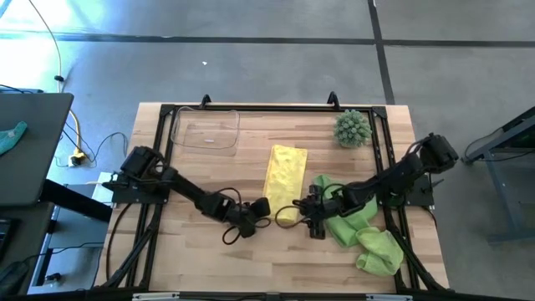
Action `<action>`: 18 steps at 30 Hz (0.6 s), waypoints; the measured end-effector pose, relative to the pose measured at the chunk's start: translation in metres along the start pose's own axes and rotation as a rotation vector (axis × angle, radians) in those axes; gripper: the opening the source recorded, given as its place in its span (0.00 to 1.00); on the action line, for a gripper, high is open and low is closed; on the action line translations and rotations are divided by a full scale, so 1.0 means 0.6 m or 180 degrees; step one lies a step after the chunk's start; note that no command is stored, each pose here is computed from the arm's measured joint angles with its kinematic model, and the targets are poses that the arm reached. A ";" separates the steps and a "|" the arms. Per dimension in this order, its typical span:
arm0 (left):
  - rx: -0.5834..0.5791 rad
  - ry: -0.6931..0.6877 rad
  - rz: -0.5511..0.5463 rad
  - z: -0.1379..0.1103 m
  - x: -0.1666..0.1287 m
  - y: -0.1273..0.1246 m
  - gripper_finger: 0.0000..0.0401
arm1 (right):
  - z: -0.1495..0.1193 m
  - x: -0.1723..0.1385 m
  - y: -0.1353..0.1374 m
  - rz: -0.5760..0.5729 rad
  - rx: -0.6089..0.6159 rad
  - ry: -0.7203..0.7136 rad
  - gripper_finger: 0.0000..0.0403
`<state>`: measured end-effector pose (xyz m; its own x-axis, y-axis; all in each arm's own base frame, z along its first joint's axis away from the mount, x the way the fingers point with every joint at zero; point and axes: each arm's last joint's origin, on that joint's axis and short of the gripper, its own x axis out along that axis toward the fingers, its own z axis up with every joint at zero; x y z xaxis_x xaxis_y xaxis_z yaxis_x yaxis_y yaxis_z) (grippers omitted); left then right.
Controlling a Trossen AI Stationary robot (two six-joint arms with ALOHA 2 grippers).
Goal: Roll microfiber towels into tight, uniform cylinder then place into a basket
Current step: Roll the yellow microfiber cloth
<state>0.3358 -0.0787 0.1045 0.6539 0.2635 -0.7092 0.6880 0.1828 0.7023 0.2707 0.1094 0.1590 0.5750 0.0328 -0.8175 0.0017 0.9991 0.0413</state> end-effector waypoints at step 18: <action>-0.1004 -0.0117 -0.0238 -0.014 0.006 0.000 0.09 | -0.023 0.054 0.020 -0.0369 -0.1314 0.0071 0.52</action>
<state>0.3353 -0.0700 0.1025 0.6201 0.2048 -0.7573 0.6070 0.4863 0.6286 0.2783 0.1228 0.1249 0.5723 -0.0844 -0.8157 -0.2650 0.9223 -0.2814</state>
